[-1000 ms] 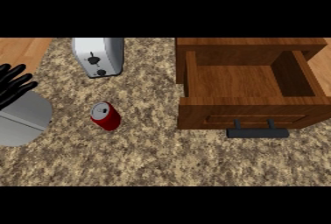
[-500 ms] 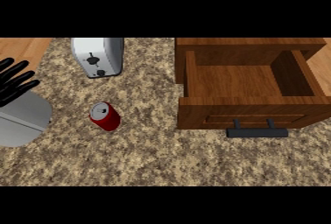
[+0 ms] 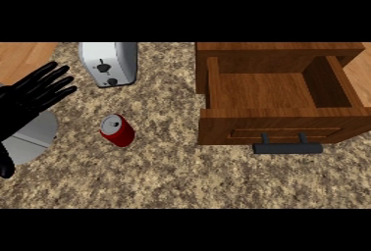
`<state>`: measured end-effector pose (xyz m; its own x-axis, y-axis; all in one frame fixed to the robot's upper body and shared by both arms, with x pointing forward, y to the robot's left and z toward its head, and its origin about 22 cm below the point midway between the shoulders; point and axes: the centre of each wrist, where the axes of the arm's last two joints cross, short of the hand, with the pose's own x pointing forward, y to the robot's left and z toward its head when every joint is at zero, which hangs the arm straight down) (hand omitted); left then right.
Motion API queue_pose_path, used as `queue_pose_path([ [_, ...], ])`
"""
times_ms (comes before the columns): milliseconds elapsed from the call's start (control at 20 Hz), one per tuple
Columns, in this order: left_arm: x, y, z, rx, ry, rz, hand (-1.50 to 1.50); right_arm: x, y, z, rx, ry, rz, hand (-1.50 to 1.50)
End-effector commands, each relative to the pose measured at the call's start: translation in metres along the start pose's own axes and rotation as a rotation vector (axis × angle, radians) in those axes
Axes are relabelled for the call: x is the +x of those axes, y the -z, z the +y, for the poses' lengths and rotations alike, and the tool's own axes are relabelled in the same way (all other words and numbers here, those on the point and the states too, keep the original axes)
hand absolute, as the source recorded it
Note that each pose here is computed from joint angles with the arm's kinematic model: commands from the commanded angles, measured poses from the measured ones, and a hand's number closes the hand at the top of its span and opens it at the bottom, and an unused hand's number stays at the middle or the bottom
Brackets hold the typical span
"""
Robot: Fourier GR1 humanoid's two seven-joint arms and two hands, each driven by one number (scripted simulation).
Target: Pick up the can, place it into the drawer and close the drawer
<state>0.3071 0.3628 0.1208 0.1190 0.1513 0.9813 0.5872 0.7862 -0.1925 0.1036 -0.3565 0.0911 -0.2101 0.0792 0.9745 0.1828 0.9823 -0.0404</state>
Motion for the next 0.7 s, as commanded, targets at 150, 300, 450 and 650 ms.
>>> queue_pose_path([
  [150, -0.024, 0.019, -0.009, 0.035, 0.022, 0.018, -1.50, 0.006, -0.029, -0.034, -0.010, 0.001, 0.004, -1.50],
  [300, -0.057, 0.029, -0.025, 0.026, 0.026, 0.028, -1.50, 0.001, 0.005, -0.013, 0.013, -0.002, 0.002, -1.50],
  [450, -0.063, 0.030, -0.008, 0.036, 0.035, 0.051, -1.50, 0.019, -0.009, -0.026, 0.016, 0.006, 0.002, -1.50],
  [650, -0.093, 0.032, -0.011, 0.051, 0.050, 0.072, -1.50, 0.007, -0.004, -0.020, -0.005, -0.013, -0.008, -1.50],
])
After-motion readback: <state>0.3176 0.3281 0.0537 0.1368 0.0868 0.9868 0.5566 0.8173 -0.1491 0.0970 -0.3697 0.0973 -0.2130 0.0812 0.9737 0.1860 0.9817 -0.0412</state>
